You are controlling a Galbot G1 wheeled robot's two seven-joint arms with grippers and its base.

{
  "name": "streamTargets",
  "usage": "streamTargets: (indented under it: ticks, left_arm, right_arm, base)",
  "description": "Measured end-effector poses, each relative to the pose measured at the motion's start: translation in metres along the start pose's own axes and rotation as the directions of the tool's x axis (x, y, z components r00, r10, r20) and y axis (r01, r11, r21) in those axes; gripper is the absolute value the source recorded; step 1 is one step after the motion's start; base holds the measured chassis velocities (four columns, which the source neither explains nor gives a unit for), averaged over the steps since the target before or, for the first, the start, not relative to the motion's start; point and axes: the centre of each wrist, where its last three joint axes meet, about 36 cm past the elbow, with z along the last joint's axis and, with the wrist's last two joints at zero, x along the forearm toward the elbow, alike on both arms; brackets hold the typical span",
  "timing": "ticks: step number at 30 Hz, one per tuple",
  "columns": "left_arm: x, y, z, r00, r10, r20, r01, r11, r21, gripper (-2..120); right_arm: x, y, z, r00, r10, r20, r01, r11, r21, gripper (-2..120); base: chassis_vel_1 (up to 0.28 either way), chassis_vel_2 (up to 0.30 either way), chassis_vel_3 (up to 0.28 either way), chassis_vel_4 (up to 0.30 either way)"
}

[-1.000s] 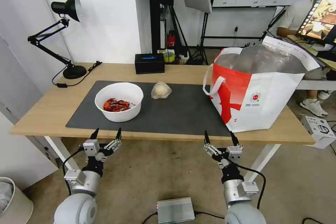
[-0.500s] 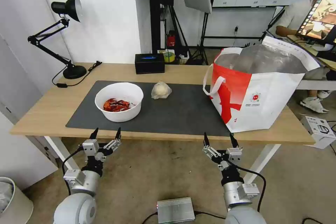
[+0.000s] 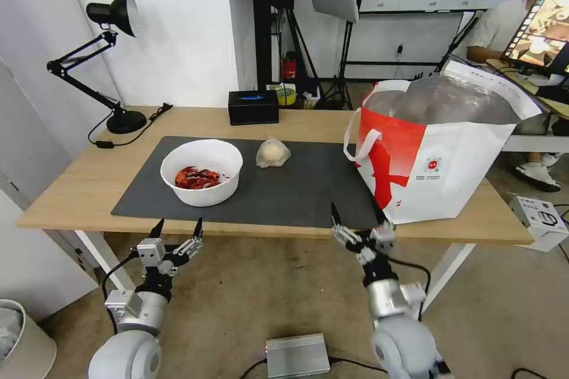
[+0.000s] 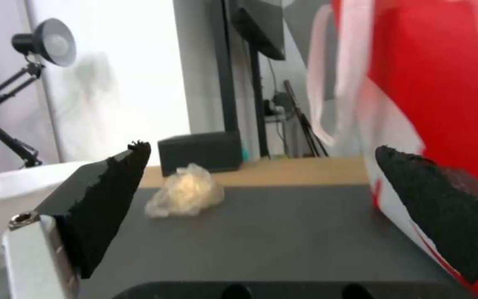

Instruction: Pick up the trash from the table and place it into the takeout bag.

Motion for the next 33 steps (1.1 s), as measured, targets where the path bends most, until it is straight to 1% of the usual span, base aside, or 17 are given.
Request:
streamTargets:
  ticks: [1,4,5,8,10,12,15,18,19,20,22,24,26,27,29,31,33]
  left_arm:
    - [0.000,0.000,0.000,1.000,0.000,0.000,0.000,1.000,0.000,100]
    - [0.001,-0.001,-0.002,1.000,-0.004,0.005,0.004,1.000,0.002,100]
    - [0.001,-0.001,-0.002,1.000,-0.004,0.005,0.004,1.000,0.002,100]
    - [0.003,0.001,-0.002,1.000,-0.012,0.005,0.012,1.000,0.001,100]
    - [0.003,0.001,-0.002,1.000,-0.014,0.006,0.014,1.000,0.001,100]
    - [0.003,0.002,-0.001,1.000,-0.017,0.012,0.017,1.000,0.001,100]
    - [0.004,0.002,-0.001,1.000,-0.018,0.015,0.018,1.000,0.001,100]
    - [0.005,0.005,-0.003,0.999,-0.026,0.022,0.026,1.000,0.003,100]
    - [0.005,0.005,-0.003,0.999,-0.026,0.022,0.026,1.000,0.003,100]
    - [0.005,0.006,-0.004,0.999,-0.029,0.023,0.029,1.000,0.003,100]
    - [0.006,0.009,-0.005,0.999,-0.034,0.024,0.034,0.999,0.002,100]
    - [0.006,0.010,-0.005,0.999,-0.035,0.024,0.035,0.999,0.001,100]
    - [0.007,0.012,-0.004,0.999,-0.038,0.020,0.038,0.999,-0.001,100]
    - [0.007,0.012,-0.004,0.999,-0.038,0.020,0.038,0.999,-0.001,100]
    - [0.007,0.013,-0.003,0.999,-0.039,0.018,0.039,0.999,0.000,100]
    - [0.006,0.013,-0.003,0.999,-0.040,0.018,0.040,0.999,0.003,100]
    - [0.005,0.014,-0.002,0.999,-0.040,0.019,0.040,0.999,0.009,100]
  right_arm:
    - [0.000,0.000,0.000,1.000,0.000,0.000,0.000,1.000,0.000,100]
    - [-0.030,-0.005,0.006,0.999,-0.034,0.020,0.034,0.999,-0.002,100]
    - [-0.030,-0.005,0.006,0.999,-0.034,0.020,0.034,0.999,-0.002,100]
    - [-0.063,-0.007,0.013,0.997,-0.073,0.033,0.073,0.997,-0.003,100]
    - [-0.076,-0.007,0.015,0.996,-0.085,0.038,0.085,0.996,-0.002,100]
    - [-0.100,-0.003,0.018,0.994,-0.101,0.041,0.101,0.995,-0.007,100]
    - [-0.112,-0.001,0.019,0.993,-0.109,0.042,0.109,0.994,-0.005,100]
    - [-0.144,0.003,0.026,0.991,-0.130,0.028,0.130,0.991,0.012,100]
    - [-0.144,0.003,0.026,0.991,-0.130,0.028,0.130,0.991,0.012,100]
    - [-0.154,0.003,0.027,0.991,-0.134,0.025,0.134,0.991,0.015,100]
    - [-0.174,0.003,0.025,0.989,-0.146,0.013,0.146,0.989,0.021,100]
    - [-0.183,0.003,0.024,0.988,-0.154,0.006,0.154,0.988,0.025,100]
    - [-0.208,0.000,0.021,0.985,-0.171,-0.013,0.172,0.984,0.041,100]
    - [-0.208,0.000,0.021,0.985,-0.171,-0.013,0.172,0.984,0.041,100]
    - [-0.231,0.000,0.022,0.984,-0.173,-0.034,0.174,0.983,0.057,100]
    - [-0.240,0.001,0.023,0.985,-0.168,-0.043,0.170,0.983,0.065,100]
    - [-0.259,0.006,0.026,0.985,-0.162,-0.058,0.166,0.983,0.073,100]
  base:
    - [0.000,0.000,0.000,0.000]
    - [0.000,0.000,0.000,0.000]
    - [0.000,0.000,0.000,0.000]
    - [0.000,0.000,0.000,0.000]
    - [0.000,0.000,0.000,0.000]
    - [0.000,0.000,0.000,0.000]
    - [0.000,0.000,0.000,0.000]
    - [0.000,0.000,0.000,0.000]
    - [0.000,0.000,0.000,0.000]
    - [0.000,0.000,0.000,0.000]
    - [0.000,0.000,0.000,0.000]
    - [0.000,0.000,0.000,0.000]
    - [0.000,0.000,0.000,0.000]
    - [0.000,0.000,0.000,0.000]
    - [0.000,0.000,0.000,0.000]
    - [0.000,0.000,0.000,0.000]
    - [0.000,0.000,0.000,0.000]
